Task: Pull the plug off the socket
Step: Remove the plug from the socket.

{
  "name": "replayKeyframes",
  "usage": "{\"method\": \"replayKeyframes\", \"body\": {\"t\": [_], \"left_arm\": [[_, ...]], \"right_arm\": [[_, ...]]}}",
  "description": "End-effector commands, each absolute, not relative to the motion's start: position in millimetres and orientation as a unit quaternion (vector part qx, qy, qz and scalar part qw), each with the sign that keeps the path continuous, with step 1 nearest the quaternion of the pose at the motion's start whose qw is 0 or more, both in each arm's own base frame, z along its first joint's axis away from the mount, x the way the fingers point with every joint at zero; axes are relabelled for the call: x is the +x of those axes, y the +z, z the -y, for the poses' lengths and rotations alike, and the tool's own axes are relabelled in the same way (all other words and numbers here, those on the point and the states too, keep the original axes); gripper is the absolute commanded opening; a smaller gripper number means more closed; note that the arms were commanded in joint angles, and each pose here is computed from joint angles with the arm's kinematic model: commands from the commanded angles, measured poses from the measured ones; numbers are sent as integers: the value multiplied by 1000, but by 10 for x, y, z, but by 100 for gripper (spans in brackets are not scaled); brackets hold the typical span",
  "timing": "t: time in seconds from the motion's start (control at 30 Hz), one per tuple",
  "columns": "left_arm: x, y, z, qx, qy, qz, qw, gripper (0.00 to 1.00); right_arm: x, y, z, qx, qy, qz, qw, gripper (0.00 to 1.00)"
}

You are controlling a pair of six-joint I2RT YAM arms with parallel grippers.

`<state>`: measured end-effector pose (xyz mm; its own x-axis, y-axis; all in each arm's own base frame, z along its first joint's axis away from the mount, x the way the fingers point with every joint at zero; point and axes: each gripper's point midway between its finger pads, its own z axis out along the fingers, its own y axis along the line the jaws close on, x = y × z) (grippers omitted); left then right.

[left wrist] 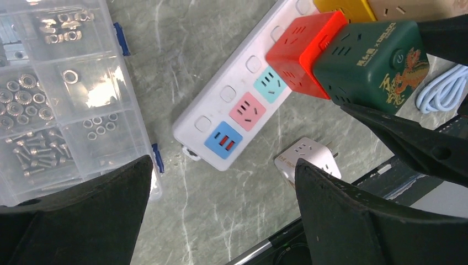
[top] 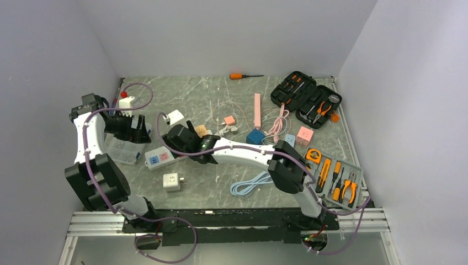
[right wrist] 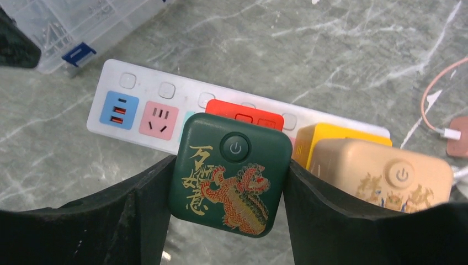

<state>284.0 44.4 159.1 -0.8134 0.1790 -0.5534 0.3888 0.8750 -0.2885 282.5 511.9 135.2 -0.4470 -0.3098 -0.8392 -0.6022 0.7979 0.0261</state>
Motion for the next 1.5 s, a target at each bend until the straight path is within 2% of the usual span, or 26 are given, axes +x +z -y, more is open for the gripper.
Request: {"method": "replayKeyframes", "body": {"t": [0.0, 0.5, 0.77, 1.47], "left_arm": [[2835, 1681, -304, 166, -230, -914, 290, 99], [2491, 1129, 392, 315, -242, -890, 224, 99], [2658, 795, 395, 331, -214, -896, 202, 99], [2859, 773, 930, 400, -215, -870, 193, 99]], "right_arm": [[2779, 1334, -4747, -272, 126, -842, 448, 61], [2785, 1182, -4021, -224, 108, -860, 446, 59], [2604, 1110, -3798, -207, 135, -859, 449, 59], [1948, 322, -3379, -206, 106, -871, 433, 61]]}}
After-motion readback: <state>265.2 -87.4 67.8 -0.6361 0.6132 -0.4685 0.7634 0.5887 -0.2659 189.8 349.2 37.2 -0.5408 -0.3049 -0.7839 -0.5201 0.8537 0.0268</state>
